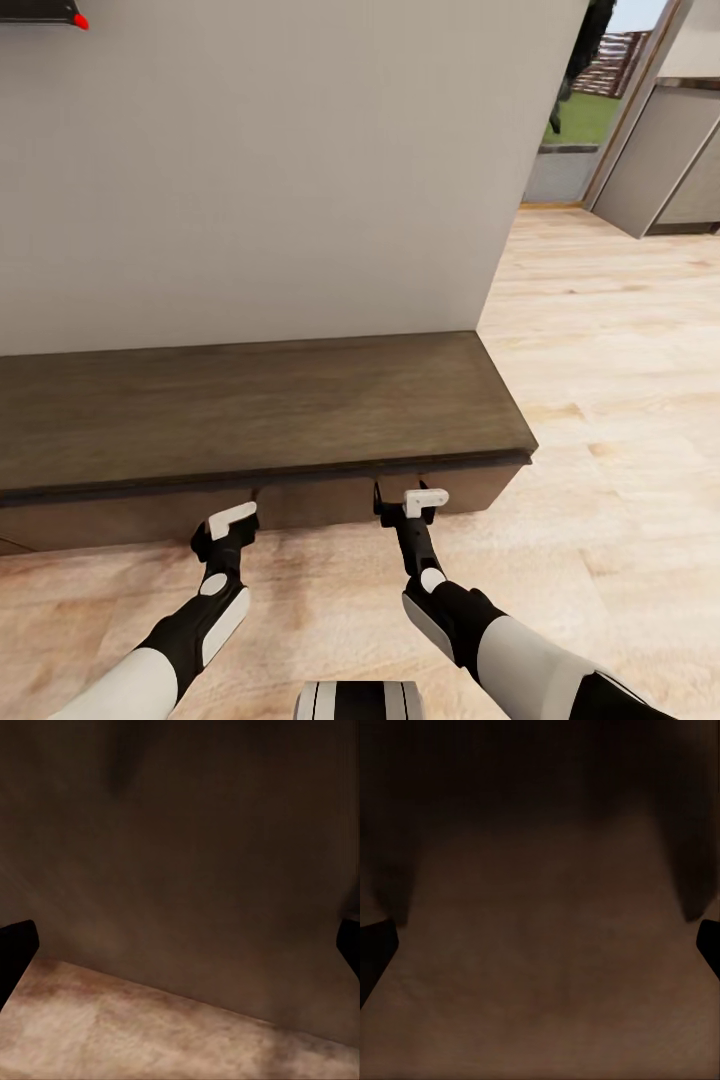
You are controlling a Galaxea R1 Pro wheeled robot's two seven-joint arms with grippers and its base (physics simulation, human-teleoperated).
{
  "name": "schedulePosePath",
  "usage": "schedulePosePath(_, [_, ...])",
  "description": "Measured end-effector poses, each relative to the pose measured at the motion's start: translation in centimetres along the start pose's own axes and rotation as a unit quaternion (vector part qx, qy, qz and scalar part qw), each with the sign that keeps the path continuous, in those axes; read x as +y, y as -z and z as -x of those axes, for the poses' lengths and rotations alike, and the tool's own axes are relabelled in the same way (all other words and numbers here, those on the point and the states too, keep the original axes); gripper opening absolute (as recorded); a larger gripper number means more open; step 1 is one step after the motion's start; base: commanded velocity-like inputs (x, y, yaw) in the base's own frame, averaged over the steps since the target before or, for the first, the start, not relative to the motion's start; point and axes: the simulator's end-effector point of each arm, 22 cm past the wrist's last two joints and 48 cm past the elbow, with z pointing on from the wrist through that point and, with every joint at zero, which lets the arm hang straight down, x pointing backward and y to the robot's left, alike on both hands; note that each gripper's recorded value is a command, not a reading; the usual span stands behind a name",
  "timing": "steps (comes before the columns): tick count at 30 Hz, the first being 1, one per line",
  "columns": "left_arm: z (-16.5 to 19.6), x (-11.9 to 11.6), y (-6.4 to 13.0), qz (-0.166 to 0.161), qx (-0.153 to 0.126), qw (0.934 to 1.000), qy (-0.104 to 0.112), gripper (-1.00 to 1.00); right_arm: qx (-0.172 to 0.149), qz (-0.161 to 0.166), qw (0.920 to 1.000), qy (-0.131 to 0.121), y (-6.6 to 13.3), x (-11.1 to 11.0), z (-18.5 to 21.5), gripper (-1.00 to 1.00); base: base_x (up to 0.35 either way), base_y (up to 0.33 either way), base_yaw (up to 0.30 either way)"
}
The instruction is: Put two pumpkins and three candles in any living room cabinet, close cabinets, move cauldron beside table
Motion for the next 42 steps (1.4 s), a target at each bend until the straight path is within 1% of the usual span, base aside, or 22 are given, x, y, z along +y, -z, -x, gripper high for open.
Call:
schedulePosePath(1, [0.2,0.0,-0.2,0.002,0.0,1.0,0.006,1.0,0.0,-0.002,1.0,-0.003,-0.2,-0.1,0.1,1.0,-0.185,0.0,0.0])
schedulePosePath(2, [0.6,0.0,-0.4,0.003,-0.003,1.0,0.006,1.0,-0.002,-0.003,1.0,-0.004,-0.2,-0.2,0.2,1.0,-0.24,0.0,0.0])
schedulePosePath(3, [1.1,-0.4,-0.4,-0.002,-0.009,1.0,0.002,1.0,-0.002,-0.003,1.0,-0.004,-0.2,-0.2,0.3,1.0,-0.289,0.0,0.0])
schedulePosePath(16, [1.1,-0.4,-0.4,-0.003,-0.009,0.9999,0.002,1.0,-0.001,-0.003,1.0,-0.004,-0.2,-0.2,0.2,1.0,-0.333,0.0,0.0])
schedulePosePath(19, [1.2,-0.3,-0.4,0.002,-0.01,0.9999,0.005,1.0,-0.001,-0.001,1.0,-0.003,-0.2,-0.1,0.2,1.0,-0.34,0.0,0.0])
schedulePosePath(24, [1.3,-0.2,-0.5,0.003,-0.008,0.9999,0.008,1.0,-0.001,-0.004,1.0,-0.006,-0.3,-0.5,0.2,1.0,-0.34,0.0,0.0])
schedulePosePath(29, [0.8,0.0,-0.5,0.004,0.005,1.0,0.005,1.0,0.002,-0.008,0.9999,-0.008,-0.3,-0.8,0.2,1.0,-0.34,0.0,0.0])
schedulePosePath(30, [0.3,0.0,-0.5,0.005,0.015,0.9999,0.0,1.0,0.005,-0.009,0.9999,-0.007,-0.3,-0.8,0.1,1.0,-0.341,0.0,0.0])
schedulePosePath(31, [-0.3,0.1,-0.5,0.005,0.031,0.9995,-0.009,1.0,0.01,-0.009,0.9999,-0.006,-0.3,-0.8,-0.2,1.0,-0.341,0.0,0.0])
schedulePosePath(33, [-2.2,0.6,-0.5,0.007,0.074,0.9967,-0.031,1.0,0.02,-0.01,0.9997,-0.003,-0.3,-0.9,-0.6,1.0,-0.341,0.0,0.0])
schedulePosePath(34, [-3.7,1.1,-0.3,0.009,0.11,0.993,-0.043,1.0,0.028,-0.011,0.9996,-0.001,-0.3,-0.9,-0.9,1.0,-0.342,0.0,0.0])
schedulePosePath(35, [-4.3,1.3,-0.2,0.01,0.123,0.9914,-0.045,1.0,0.03,-0.011,0.9995,0.0,-0.3,-1.0,-1.1,1.0,-0.342,0.0,0.0])
schedulePosePath(36, [-5.3,1.5,0.1,0.011,0.146,0.9883,-0.043,1.0,0.036,-0.012,0.9993,0.002,-0.3,-1.0,-1.3,1.0,-0.342,0.0,0.0])
schedulePosePath(37, [-6.3,1.6,0.4,0.013,0.171,0.9846,-0.035,1.0,0.045,-0.014,0.9989,0.004,-0.2,-1.1,-1.7,1.0,-0.342,0.0,0.0])
schedulePosePath(39, [-8.4,2.0,1.1,0.017,0.22,0.9752,-0.015,1.0,0.076,-0.022,0.9968,0.004,0.0,-1.4,-3.0,1.0,-0.267,0.0,0.0])
schedulePosePath(41, [-10.1,2.1,2.0,0.018,0.264,0.9643,-0.001,1.0,0.113,-0.035,0.993,-0.008,0.3,-1.9,-4.6,1.0,-0.115,0.0,0.0])
schedulePosePath(42, [-10.8,2.3,2.4,0.018,0.282,0.9593,0.002,1.0,0.128,-0.042,0.9907,-0.018,0.5,-2.2,-5.3,1.0,-0.057,0.0,0.0])
